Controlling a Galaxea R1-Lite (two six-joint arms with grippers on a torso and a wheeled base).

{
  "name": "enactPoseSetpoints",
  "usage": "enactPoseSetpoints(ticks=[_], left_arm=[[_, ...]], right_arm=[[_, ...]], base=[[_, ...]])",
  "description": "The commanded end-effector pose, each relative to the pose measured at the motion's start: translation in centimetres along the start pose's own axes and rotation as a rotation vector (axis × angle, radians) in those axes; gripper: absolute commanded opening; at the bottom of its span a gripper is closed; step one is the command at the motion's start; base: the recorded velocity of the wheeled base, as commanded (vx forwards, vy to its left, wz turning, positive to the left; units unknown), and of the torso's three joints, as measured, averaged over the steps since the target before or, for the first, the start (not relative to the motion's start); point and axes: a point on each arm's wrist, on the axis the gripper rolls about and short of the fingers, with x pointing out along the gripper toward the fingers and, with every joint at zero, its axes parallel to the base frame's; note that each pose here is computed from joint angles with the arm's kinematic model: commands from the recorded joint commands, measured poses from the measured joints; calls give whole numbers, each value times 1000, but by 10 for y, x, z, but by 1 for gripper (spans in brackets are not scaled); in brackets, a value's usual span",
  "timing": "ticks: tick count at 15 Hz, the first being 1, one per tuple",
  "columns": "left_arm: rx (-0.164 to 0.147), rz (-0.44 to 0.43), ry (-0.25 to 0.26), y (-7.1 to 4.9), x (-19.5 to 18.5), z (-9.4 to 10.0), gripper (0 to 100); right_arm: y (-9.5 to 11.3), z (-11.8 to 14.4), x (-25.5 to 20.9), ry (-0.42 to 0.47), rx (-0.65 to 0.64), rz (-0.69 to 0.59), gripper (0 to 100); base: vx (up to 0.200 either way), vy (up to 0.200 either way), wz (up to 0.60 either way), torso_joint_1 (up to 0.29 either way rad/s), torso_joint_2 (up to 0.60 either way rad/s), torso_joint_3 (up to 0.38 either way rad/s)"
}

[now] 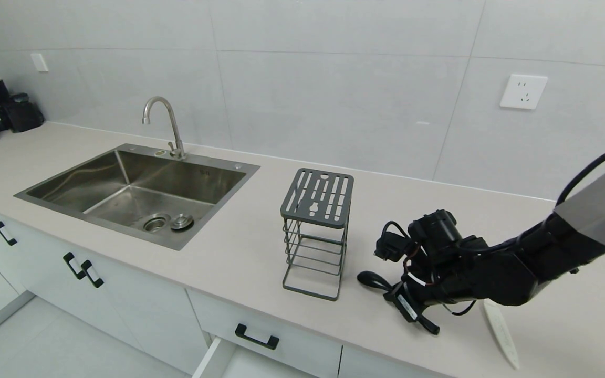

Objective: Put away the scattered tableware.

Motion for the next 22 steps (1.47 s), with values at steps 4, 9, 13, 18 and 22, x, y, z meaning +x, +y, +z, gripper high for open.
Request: enactPoseSetpoints(ticks=[4, 9, 13, 18, 22], left_arm=[[0, 1, 1, 0, 0, 0, 100], [0, -1, 1, 0, 0, 0, 100], [0, -1, 1, 0, 0, 0, 100], [0, -1, 1, 0, 0, 0, 100], [0, 1, 1, 0, 0, 0, 100]], right_arm=[[23, -21, -74, -88, -29, -10, 0], [58, -27, -81, -88, -122, 64, 0], [62, -27, -83, -92, -135, 71, 0], [98, 9, -89, -215, -164, 227, 0], [116, 14, -88, -288, -179, 315, 0]], base=[[0, 0, 0, 0, 0, 0], [0, 0, 0, 0, 0, 0], [0, 0, 0, 0, 0, 0], [0, 0, 0, 0, 0, 0], [0, 0, 0, 0, 0, 0]])
